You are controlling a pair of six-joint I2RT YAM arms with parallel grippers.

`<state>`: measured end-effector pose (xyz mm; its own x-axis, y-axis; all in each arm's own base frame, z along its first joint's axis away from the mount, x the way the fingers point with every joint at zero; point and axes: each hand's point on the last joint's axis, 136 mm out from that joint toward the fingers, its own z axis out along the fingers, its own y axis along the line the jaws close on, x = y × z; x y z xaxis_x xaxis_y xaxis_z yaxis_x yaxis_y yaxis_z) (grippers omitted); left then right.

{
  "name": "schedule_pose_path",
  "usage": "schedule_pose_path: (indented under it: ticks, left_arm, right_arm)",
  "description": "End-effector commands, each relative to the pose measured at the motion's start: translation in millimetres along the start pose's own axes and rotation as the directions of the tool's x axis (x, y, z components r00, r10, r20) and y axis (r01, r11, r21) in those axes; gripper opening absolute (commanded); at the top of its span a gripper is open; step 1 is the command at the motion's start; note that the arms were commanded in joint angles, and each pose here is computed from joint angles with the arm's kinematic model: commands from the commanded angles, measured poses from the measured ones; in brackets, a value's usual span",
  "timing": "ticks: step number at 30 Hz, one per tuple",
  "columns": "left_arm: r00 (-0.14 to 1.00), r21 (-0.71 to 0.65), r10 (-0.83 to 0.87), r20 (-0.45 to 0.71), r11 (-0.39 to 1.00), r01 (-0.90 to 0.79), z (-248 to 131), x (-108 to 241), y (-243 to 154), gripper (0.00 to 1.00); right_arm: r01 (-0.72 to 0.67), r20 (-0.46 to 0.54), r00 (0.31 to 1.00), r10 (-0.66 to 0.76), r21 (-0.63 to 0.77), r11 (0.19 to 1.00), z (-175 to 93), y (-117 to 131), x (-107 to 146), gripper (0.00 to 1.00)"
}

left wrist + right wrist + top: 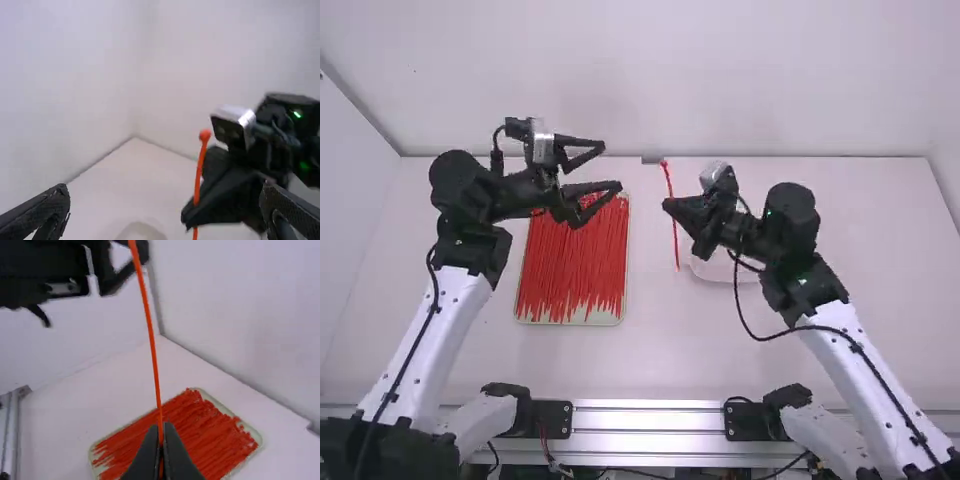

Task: Fasten the cable tie

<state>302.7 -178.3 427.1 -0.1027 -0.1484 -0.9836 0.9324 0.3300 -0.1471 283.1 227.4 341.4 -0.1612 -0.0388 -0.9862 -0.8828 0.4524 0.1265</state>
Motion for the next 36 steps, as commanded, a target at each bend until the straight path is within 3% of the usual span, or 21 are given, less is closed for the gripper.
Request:
schedule_pose_path:
  ticks: [1, 3, 6, 12, 25, 30, 34, 36]
  left_arm:
    - [0.994, 0.209, 0.098, -0.041, 0.974, -0.087, 0, -1, -33, 0.99]
    - [0.991, 0.260, 0.130, -0.030, 0.958, -0.118, 1, -4, -40, 0.99]
    - [0.998, 0.228, 0.068, -0.010, 0.972, -0.064, 3, -14, -35, 0.99]
    - [0.996, 0.261, 0.089, 0.028, 0.961, -0.093, 7, -24, -45, 0.99]
    - [0.996, 0.299, 0.085, -0.002, 0.951, -0.081, 17, -26, -47, 1.00]
    - [0.999, 0.303, 0.044, -0.027, 0.953, -0.034, 24, -21, -38, 0.84]
    - [0.999, 0.326, 0.021, -0.042, 0.945, -0.006, 32, -13, -38, 0.82]
    - [0.999, 0.339, 0.011, -0.049, 0.941, 0.006, 36, -9, -40, 0.75]
  right_arm:
    - [0.026, 0.037, 0.999, -0.019, -0.209, 0.978, -10, 26, -16, 0.00]
    - [0.022, 0.059, 0.998, -0.007, -0.271, 0.962, -13, 25, -21, 0.00]
    - [0.020, 0.074, 0.997, 0.005, -0.330, 0.944, -14, 26, -25, 0.00]
    - [-0.014, 0.087, 0.995, 0.056, -0.418, 0.908, 4, 30, -29, 0.00]
    - [-0.054, 0.049, 0.995, 0.090, -0.500, 0.864, 25, 53, -18, 0.00]
    - [-0.057, 0.047, 0.995, 0.093, -0.500, 0.864, 26, 53, -18, 0.00]
    - [-0.056, 0.048, 0.995, 0.092, -0.500, 0.864, 26, 53, -18, 0.00]
    - [-0.055, 0.049, 0.995, 0.091, -0.500, 0.864, 26, 53, -18, 0.00]
